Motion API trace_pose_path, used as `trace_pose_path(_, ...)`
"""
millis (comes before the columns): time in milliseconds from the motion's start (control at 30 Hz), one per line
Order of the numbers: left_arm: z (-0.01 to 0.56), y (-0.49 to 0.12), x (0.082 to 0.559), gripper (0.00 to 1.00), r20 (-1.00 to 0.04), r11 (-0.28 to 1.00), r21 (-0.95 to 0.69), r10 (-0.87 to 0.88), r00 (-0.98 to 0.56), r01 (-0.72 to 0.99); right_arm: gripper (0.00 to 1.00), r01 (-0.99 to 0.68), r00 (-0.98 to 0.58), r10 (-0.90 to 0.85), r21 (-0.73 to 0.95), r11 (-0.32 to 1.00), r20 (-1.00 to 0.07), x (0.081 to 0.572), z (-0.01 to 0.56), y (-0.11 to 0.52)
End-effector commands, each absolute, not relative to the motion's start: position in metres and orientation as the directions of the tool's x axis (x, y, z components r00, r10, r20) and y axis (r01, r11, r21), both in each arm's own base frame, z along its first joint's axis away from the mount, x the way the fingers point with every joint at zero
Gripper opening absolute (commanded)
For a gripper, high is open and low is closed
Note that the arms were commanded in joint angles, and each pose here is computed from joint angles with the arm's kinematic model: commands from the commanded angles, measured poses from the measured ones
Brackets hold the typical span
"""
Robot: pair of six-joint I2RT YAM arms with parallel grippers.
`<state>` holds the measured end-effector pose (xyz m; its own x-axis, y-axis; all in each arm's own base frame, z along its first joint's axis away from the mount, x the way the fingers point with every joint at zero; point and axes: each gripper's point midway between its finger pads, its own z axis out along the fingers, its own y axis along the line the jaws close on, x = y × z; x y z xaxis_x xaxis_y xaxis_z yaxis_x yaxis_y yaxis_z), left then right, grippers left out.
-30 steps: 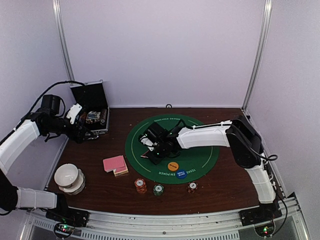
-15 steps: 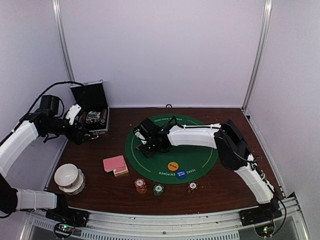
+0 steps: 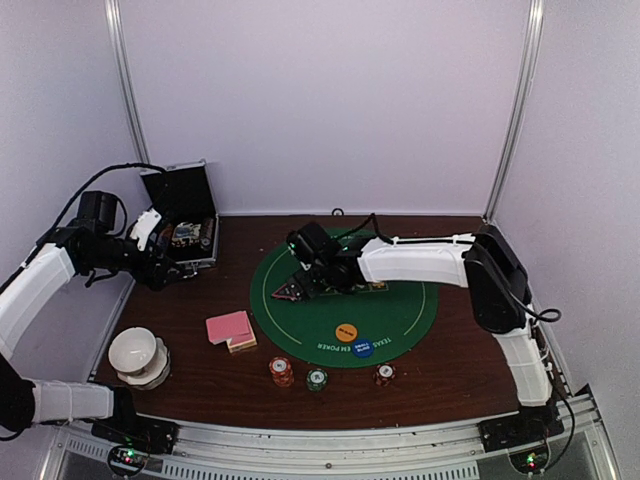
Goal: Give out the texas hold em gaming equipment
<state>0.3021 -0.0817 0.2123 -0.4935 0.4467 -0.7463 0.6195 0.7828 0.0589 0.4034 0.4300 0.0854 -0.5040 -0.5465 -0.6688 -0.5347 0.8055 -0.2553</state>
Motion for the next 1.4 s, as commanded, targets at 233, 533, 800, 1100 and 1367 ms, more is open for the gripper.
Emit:
trace_pose_path(233,0.219,-0.085,0.303,0.97,-0.766,0.776,0.064,0.442,-0.467,0.628,1.00,-0.407,-0.554,-0.403,-0.185,0.895,-0.729,0.396,0.135,0.374)
trace_pose_path(533,0.220,-0.085,0.306,0.98,-0.765,0.778,0.062,0.440,-0.470,0.626,0.99,-0.501,-0.683,-0.446,-0.073,0.862,-0.579,0.325,0.090,0.361)
trace_pose_path(800,0.220,-0.086,0.305,0.97,-0.768,0.777,0.058,0.436,-0.469,0.627,0.99,-0.562,-0.679,-0.515,-0.080,0.823,-0.524,0.279,0.062,0.368)
trace_pose_path(1100,0.225,-0.086,0.305,0.98,-0.775,0.777,0.061,0.432,-0.461,0.626,1.00,-0.542,-0.700,-0.533,-0.132,0.830,-0.476,0.276,0.040,0.356)
trace_pose_path(1367,0.228,-0.087,0.307,0.98,-0.778,0.776,0.064,0.433,-0.455,0.628,0.91,-0.534,-0.729,-0.533,-0.130,0.835,-0.429,0.267,0.021,0.343)
